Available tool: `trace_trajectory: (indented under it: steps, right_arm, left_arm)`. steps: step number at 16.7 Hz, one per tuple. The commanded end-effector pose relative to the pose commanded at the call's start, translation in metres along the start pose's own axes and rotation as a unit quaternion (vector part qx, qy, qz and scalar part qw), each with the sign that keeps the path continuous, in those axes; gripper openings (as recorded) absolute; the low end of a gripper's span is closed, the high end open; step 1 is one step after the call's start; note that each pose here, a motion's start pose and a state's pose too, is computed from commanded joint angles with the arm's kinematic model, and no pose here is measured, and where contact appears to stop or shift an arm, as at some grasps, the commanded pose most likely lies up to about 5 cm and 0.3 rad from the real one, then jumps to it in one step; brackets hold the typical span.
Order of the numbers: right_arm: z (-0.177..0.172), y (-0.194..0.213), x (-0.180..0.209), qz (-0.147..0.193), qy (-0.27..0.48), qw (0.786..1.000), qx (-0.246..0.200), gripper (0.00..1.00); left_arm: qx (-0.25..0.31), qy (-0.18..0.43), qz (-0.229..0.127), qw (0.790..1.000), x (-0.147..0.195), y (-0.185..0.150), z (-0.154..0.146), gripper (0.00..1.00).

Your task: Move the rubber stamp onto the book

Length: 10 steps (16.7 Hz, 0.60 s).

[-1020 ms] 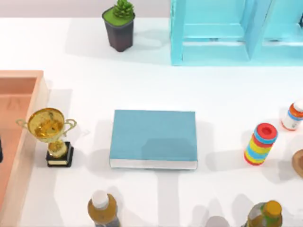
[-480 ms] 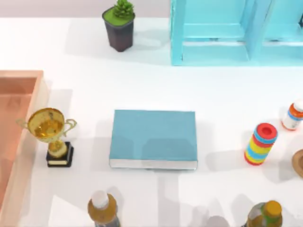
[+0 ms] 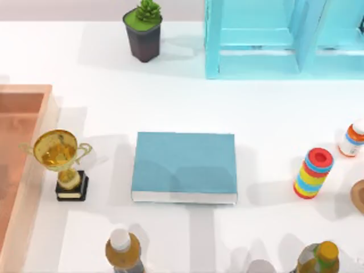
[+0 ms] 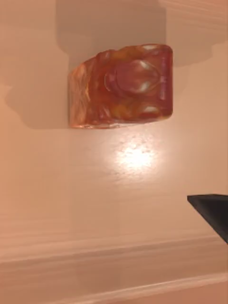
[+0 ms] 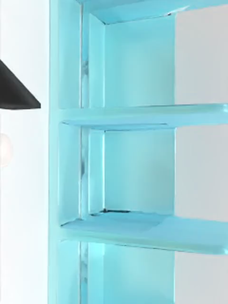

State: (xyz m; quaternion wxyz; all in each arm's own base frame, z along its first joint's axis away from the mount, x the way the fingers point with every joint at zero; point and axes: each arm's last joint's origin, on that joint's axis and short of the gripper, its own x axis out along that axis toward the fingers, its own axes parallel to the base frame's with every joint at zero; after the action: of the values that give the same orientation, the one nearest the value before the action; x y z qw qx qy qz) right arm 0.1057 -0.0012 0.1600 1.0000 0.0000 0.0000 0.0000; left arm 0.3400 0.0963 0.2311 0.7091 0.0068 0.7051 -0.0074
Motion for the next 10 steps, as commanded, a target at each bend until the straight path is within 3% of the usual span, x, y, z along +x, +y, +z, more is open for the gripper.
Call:
trace_trajectory:
  steps: [6,10]
  right_arm:
    - [0.000,0.000,0.000,0.000,0.000,1.000,0.000,1.00]
    - [0.000,0.000,0.000,0.000,0.000,1.000,0.000,1.00]
  left_arm:
    - [0.002,0.000,0.000,1.000,0.001,-0.001,0.000,1.00]
    - [0.000,0.001,0.000,1.000,0.029,0.000,0.003,1.00]
